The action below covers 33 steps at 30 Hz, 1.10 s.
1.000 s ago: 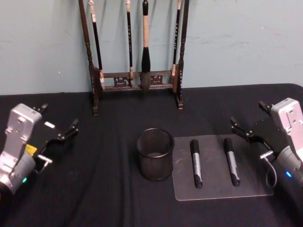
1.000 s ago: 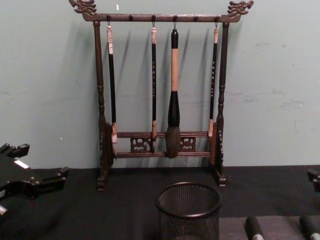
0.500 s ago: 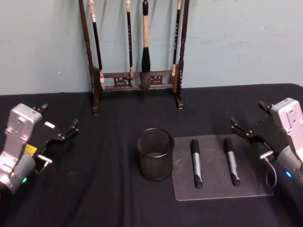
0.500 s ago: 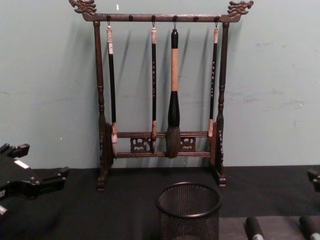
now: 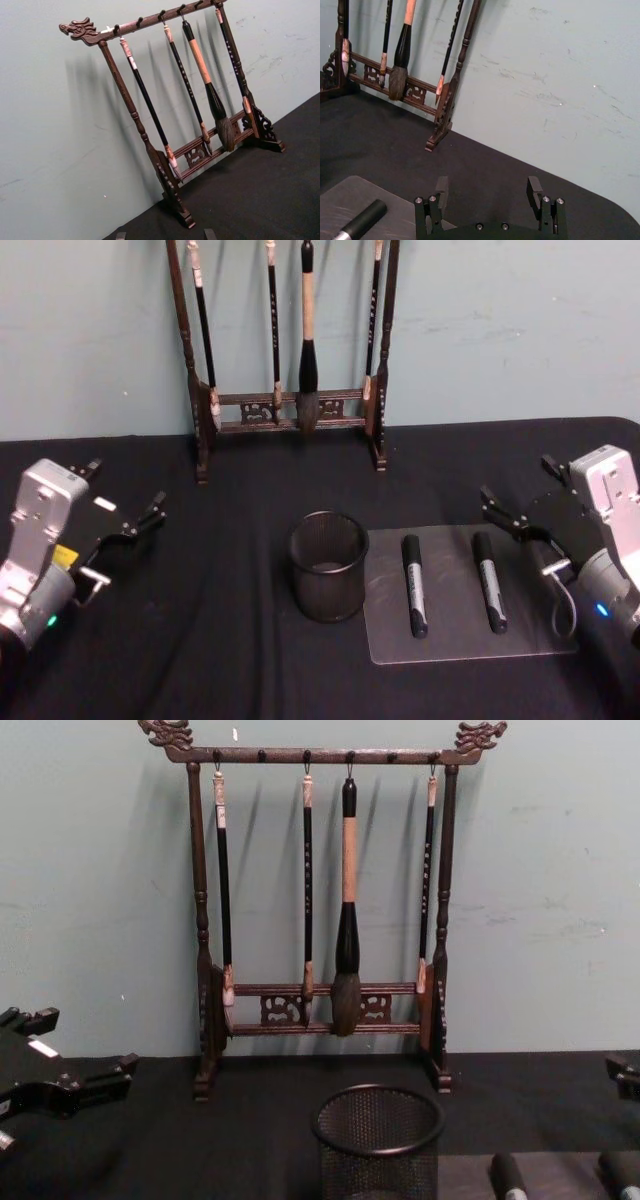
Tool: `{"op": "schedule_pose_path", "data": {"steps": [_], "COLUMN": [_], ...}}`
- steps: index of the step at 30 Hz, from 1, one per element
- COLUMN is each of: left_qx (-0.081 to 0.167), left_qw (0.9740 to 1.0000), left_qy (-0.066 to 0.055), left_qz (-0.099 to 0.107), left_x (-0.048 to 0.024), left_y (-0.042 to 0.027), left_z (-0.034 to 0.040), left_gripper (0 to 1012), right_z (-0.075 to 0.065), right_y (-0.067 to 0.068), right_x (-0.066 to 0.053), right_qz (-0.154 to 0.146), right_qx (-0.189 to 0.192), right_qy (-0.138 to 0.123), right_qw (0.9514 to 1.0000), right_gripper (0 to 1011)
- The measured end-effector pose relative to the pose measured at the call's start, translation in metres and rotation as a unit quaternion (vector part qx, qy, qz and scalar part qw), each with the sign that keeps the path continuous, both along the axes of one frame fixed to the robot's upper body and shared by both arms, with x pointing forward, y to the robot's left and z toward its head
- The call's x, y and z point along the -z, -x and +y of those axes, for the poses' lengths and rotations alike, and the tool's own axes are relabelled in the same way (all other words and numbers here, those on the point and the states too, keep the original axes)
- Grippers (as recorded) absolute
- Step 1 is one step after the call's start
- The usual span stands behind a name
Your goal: Pick up the water-based marker from the table and place it into the pen holder.
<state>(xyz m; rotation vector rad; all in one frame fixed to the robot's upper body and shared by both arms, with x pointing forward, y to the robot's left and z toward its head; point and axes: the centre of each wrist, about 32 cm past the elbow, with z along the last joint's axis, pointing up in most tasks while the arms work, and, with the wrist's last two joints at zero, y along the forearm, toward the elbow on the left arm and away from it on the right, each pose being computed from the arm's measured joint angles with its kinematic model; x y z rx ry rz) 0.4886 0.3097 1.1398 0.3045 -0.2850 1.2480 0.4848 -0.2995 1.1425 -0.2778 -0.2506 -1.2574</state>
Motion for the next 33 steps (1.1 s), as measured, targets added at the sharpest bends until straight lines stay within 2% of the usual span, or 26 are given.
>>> {"op": "schedule_pose_path", "data": {"steps": [18, 23, 33], "left_qx": [0.000, 0.000, 0.000], "left_qw": [1.0000, 1.0000, 1.0000], "left_qy": [0.000, 0.000, 0.000], "left_qz": [0.000, 0.000, 0.000], "left_x": [0.0000, 0.0000, 0.0000], "left_y": [0.0000, 0.0000, 0.0000], "left_z": [0.0000, 0.0000, 0.0000], "left_gripper": [1009, 1009, 1009], "right_z": [0.025, 0.027, 0.029], "right_y": [0.001, 0.000, 0.001], "right_x": [0.001, 0.001, -0.004], "right_qz": [0.017, 0.029, 0.049], "right_qx": [0.007, 0.005, 0.019], "right_qy": [-0.039, -0.060, -0.076], "right_qw": [0.9991, 0.9978, 0.9957], "right_gripper": [1002, 1002, 1002]}}
